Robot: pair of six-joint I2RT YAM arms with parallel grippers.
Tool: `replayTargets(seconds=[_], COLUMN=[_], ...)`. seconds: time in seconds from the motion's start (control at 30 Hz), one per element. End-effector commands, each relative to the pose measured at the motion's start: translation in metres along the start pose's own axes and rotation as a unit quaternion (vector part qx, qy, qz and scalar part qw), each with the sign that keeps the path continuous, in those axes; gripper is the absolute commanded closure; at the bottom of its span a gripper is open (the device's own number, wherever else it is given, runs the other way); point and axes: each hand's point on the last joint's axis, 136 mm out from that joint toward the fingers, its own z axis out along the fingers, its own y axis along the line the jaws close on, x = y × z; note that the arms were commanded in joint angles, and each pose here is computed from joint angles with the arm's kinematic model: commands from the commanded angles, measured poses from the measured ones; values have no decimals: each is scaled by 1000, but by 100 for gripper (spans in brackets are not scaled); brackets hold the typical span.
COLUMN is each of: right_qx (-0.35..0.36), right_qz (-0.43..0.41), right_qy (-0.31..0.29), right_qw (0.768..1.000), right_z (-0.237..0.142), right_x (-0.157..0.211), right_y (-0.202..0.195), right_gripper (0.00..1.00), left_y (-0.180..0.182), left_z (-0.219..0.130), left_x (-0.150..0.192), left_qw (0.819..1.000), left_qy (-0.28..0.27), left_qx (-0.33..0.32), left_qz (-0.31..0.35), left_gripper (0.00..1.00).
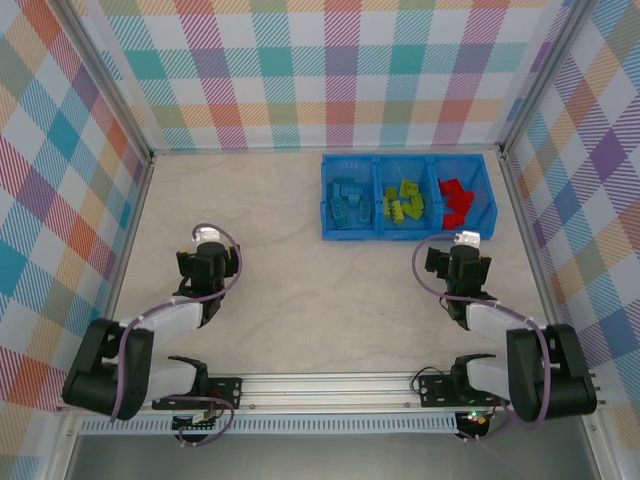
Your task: Sort the legos into containers by color
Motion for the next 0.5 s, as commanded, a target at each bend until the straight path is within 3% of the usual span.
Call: replayTargets(seconds=[0.0, 0.07, 0.17, 0.2, 0.47], right_qx=[-67, -97, -110, -103, -81], right_qz=[3, -2, 0, 8, 18], right_qy=[-102, -109, -59, -68, -63], right_qw=[992, 989, 992, 992, 995], right_z=[8, 25, 42, 43, 43], right_x=[-56, -48, -39, -41, -40], right_y=[24, 33, 36, 31, 23], right_gripper=[0, 0, 0, 0, 0], left_y=[-16, -18, -16, -19, -19], left_z=[10, 20, 50, 50, 49], left_x=[-32, -38, -21, -19, -17], left_qw=[997, 995, 993, 990, 990], left_qy=[-53, -60, -38, -50, -42], left_qx=[51, 64, 84, 113, 112], left_qz=[-32, -41, -68, -72, -70], left_gripper=[0, 0, 0, 0, 0])
